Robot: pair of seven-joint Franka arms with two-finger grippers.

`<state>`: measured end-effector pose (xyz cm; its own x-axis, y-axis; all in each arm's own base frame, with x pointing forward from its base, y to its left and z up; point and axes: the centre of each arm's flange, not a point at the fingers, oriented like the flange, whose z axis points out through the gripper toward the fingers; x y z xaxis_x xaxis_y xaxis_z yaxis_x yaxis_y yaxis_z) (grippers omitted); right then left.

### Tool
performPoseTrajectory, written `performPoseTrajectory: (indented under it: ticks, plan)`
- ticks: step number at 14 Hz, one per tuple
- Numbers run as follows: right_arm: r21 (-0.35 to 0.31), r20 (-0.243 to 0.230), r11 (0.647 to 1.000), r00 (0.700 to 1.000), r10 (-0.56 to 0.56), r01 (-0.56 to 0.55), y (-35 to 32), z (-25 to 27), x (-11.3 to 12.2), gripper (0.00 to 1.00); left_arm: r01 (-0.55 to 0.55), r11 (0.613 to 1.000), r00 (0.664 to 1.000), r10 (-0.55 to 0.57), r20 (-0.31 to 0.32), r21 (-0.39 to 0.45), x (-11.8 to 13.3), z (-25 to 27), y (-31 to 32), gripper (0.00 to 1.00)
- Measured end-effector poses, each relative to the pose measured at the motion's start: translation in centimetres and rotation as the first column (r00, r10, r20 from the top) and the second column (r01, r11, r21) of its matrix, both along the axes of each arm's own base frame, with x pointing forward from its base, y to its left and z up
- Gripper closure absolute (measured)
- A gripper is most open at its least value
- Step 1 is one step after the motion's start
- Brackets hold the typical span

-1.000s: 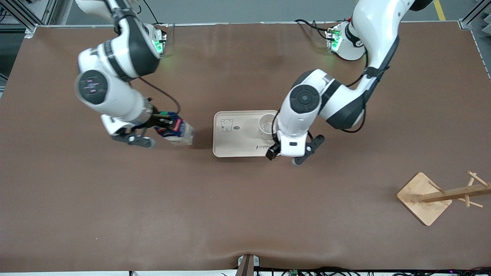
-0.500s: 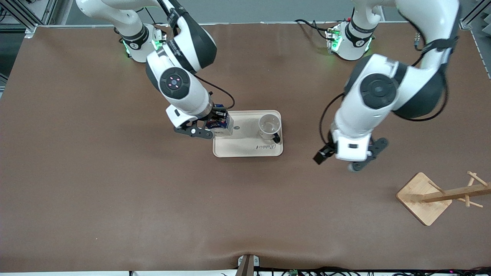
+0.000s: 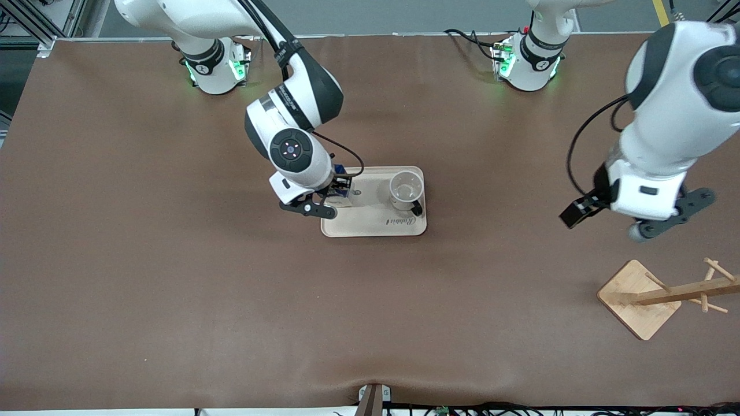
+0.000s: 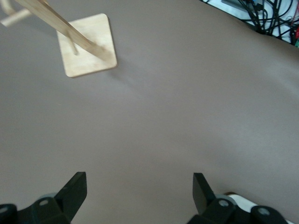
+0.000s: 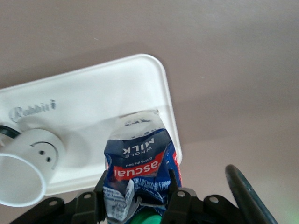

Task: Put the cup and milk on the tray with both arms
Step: 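Release the mug and withdraw the left gripper while the right carries milk, then set the milk carton on the tray and open the right gripper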

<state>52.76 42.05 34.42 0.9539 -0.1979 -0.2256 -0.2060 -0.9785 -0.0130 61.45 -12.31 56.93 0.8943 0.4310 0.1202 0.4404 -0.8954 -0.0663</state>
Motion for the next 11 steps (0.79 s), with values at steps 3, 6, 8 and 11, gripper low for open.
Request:
performPoseTrajectory:
  ticks: [3, 6, 8, 11]
  plan:
    - [0.021, 0.036, 1.0, 0.999, -0.002, 0.001, 0.8, 0.1, 0.1, 0.44, 0.04, 0.999, 0.999, -0.04, -0.007, 0.018, -0.9, 3.2, 2.0, 0.0]
    - [0.014, 0.031, 1.0, 1.0, -0.004, 0.003, 0.7, -0.6, 0.2, 0.15, 0.076, 0.997, 0.997, -0.076, 0.012, 0.022, -1.1, 5.6, 4.4, 0.0]
    - [0.007, 0.031, 1.0, 1.0, -0.003, 0.003, 0.7, -1.3, 0.3, 0.0, 0.074, 0.997, 0.997, -0.074, 0.03, 0.016, -1.5, 6.8, 5.3, 0.0]
    - [0.006, 0.031, 1.0, 0.999, -0.005, 0.004, 0.7, -1.4, 0.4, 0.0, 0.078, 0.997, 0.996, -0.079, 0.051, 0.018, -2.6, 8.8, 6.2, 0.0]
